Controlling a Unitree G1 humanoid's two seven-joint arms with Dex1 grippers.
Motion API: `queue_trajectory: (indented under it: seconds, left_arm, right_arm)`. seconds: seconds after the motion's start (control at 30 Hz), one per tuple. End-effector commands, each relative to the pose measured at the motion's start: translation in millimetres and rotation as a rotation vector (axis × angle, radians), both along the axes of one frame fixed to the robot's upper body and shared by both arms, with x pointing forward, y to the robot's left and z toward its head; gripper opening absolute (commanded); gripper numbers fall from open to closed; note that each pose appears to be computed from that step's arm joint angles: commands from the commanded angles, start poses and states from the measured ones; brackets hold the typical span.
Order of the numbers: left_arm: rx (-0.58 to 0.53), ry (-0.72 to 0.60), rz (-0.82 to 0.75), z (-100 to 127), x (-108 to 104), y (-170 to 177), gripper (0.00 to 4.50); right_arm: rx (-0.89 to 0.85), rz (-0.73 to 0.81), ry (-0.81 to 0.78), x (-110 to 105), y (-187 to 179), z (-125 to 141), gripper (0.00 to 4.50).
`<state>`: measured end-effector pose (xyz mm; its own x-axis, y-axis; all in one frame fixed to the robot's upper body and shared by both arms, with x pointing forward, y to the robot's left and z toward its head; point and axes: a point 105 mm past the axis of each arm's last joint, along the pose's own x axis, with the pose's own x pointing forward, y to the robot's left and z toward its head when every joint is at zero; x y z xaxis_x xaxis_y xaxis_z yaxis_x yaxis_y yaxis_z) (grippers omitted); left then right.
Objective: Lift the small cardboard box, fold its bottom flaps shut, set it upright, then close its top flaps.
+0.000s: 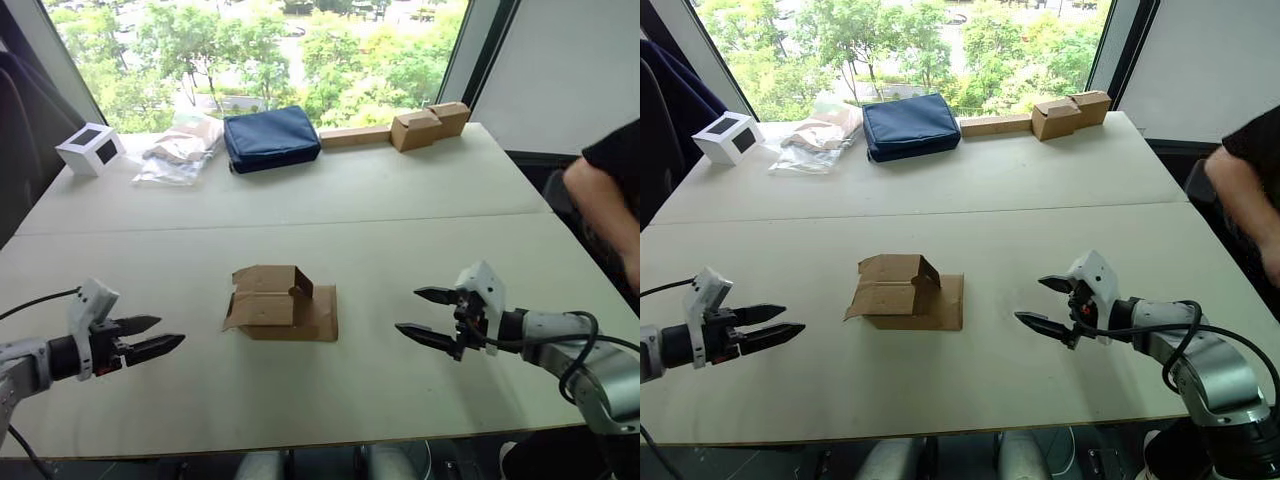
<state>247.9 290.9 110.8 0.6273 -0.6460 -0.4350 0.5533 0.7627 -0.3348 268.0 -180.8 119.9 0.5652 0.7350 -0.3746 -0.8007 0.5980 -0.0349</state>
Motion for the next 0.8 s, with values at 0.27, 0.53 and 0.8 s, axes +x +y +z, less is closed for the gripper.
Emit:
queue_trajectory:
  seconds: [0.27,0.53,0.8]
  left_arm:
    - [-0.476,0.240,-0.187,24,8,-53,4.50]
    - [-0.515,0.295,-0.272,17,29,-83,4.50]
    - [-0.539,0.302,-0.327,16,54,-104,4.50]
  right_arm:
    - [-0.066,0.195,-0.096,-28,40,17,4.44]
    - [-0.027,0.233,-0.164,-42,73,36,4.44]
    - [-0.050,0.204,-0.140,-44,67,31,4.44]
